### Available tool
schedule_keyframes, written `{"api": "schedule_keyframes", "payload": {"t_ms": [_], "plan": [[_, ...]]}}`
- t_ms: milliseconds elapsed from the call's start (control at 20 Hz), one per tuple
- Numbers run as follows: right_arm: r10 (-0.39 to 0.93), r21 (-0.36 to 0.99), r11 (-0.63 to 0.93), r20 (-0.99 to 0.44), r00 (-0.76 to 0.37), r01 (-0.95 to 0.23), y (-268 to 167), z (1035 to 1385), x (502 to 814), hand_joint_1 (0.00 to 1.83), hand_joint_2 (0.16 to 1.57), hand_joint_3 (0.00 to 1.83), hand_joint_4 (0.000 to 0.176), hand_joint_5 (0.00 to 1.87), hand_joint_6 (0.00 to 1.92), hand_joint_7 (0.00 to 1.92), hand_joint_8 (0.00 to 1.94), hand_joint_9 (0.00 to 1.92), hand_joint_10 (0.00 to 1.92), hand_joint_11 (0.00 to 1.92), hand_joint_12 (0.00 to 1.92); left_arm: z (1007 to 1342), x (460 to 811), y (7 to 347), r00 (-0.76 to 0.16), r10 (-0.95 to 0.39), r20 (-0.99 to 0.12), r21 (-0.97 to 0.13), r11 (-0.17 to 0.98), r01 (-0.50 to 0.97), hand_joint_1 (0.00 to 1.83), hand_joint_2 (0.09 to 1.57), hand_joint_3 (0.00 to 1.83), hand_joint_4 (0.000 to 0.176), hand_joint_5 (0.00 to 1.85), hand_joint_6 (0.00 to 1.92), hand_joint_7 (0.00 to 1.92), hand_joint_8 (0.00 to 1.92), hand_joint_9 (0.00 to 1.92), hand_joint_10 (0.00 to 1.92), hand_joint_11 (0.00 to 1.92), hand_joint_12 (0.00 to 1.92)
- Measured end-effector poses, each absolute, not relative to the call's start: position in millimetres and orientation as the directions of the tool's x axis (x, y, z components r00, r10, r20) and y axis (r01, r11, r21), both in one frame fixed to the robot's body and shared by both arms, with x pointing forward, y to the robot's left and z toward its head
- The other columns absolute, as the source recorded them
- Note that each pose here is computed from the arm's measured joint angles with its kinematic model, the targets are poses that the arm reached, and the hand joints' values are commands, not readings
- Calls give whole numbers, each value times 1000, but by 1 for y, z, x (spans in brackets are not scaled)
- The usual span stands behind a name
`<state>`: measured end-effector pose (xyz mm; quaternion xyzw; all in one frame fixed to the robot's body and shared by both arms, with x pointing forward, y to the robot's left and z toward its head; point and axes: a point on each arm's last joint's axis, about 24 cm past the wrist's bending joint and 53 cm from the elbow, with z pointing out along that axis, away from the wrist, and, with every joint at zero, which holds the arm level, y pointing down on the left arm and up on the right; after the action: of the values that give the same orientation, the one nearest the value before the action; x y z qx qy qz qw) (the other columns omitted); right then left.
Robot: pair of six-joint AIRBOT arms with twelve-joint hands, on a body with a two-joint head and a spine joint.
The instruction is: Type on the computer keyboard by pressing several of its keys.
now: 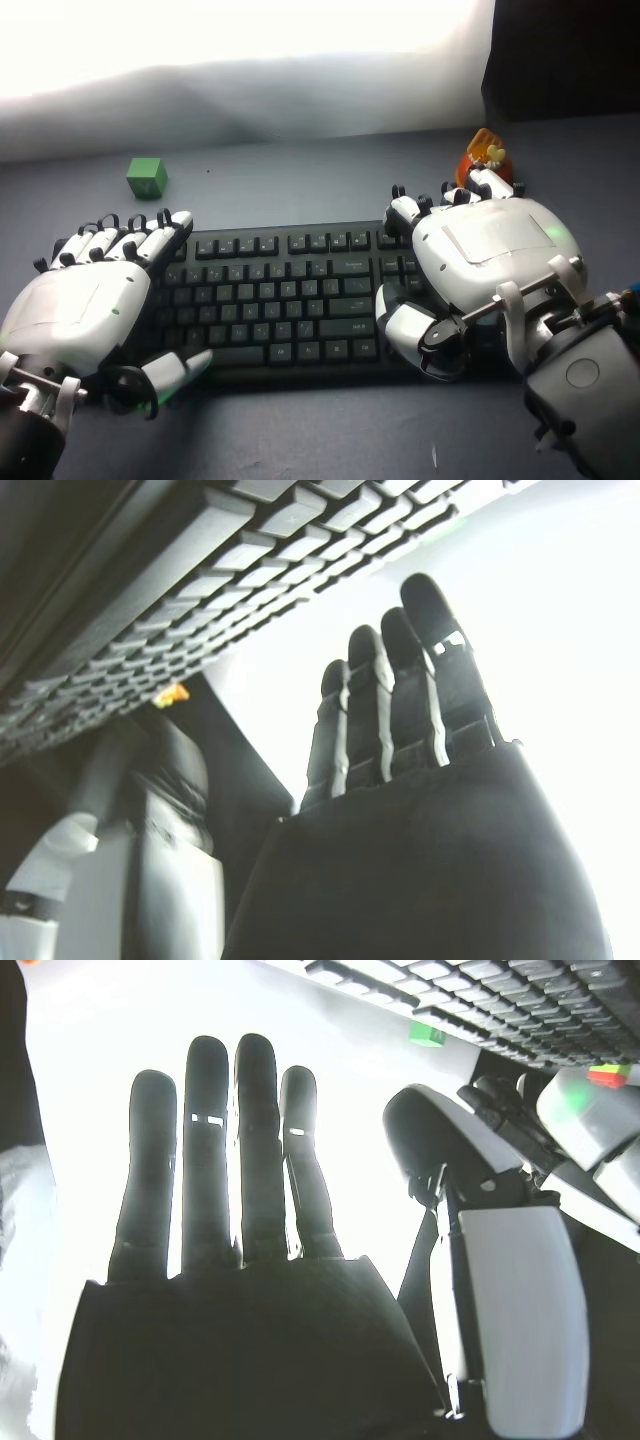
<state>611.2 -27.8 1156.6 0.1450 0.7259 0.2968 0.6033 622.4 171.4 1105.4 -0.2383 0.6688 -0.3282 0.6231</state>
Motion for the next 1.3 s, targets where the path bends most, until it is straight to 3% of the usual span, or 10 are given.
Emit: {"api": "schedule_keyframes", "payload": {"t_ms": [150,300,350,600,700,800,850,950,1200,1300], "plan": [[566,604,782,-791,-232,-152,-29,1158,609,530,1166,472,0,265,672,629,7,309,922,0,1652,1108,625,175,-94,-728,-679,-734,673,96,1092,1036,0,67,90,2,158,1,0,499,0,817],[563,600,786,-795,-228,-151,-31,1159,609,527,1165,470,0,254,668,628,7,314,924,0,1650,1109,625,175,-89,-728,-680,-733,673,97,1072,1027,0,74,113,10,171,4,0,545,0,897],[562,600,786,-795,-229,-151,-32,1160,609,550,1157,466,0,253,668,624,5,307,924,0,1636,1109,625,175,-89,-728,-680,-733,673,97,1028,1056,3,70,84,1,151,0,0,449,0,796],[562,600,785,-794,-232,-153,-32,1160,607,540,1161,466,0,247,671,617,2,296,920,0,1624,1109,625,176,-90,-728,-679,-734,673,95,1024,1002,0,74,80,4,169,5,2,470,0,707],[561,600,785,-795,-232,-153,-32,1160,607,532,1155,461,0,238,668,615,2,291,920,0,1628,1109,625,175,-89,-729,-679,-734,672,96,910,1053,7,55,124,18,196,8,8,526,0,815],[559,597,787,-796,-232,-154,-32,1160,607,545,1156,457,0,254,665,630,8,308,932,0,1661,1111,624,174,-93,-728,-679,-734,672,96,132,1222,31,28,145,19,242,14,41,539,0,995],[559,597,787,-796,-231,-154,-32,1160,607,543,1155,456,0,266,668,636,10,315,936,0,1666,1112,624,173,-94,-732,-675,-738,668,96,26,1237,17,22,127,8,240,8,35,530,0,988],[558,597,788,-797,-232,-154,-32,1160,607,496,1164,455,0,274,663,633,9,306,932,0,1658,1112,623,173,-100,-731,-675,-738,668,96,0,1237,6,15,159,20,276,19,59,543,0,1035],[553,591,792,-801,-230,-155,-34,1161,606,432,1229,287,0,307,639,640,10,315,927,0,1672,1126,624,186,-85,-723,-686,-728,679,95,0,1222,0,27,186,21,299,13,86,564,0,1163],[552,590,792,-801,-231,-157,-34,1162,605,413,1252,187,0,307,662,661,18,327,945,0,1680,1136,626,189,-82,-718,-691,-722,684,103,0,1251,9,0,322,79,387,42,131,604,0,1248]]}}
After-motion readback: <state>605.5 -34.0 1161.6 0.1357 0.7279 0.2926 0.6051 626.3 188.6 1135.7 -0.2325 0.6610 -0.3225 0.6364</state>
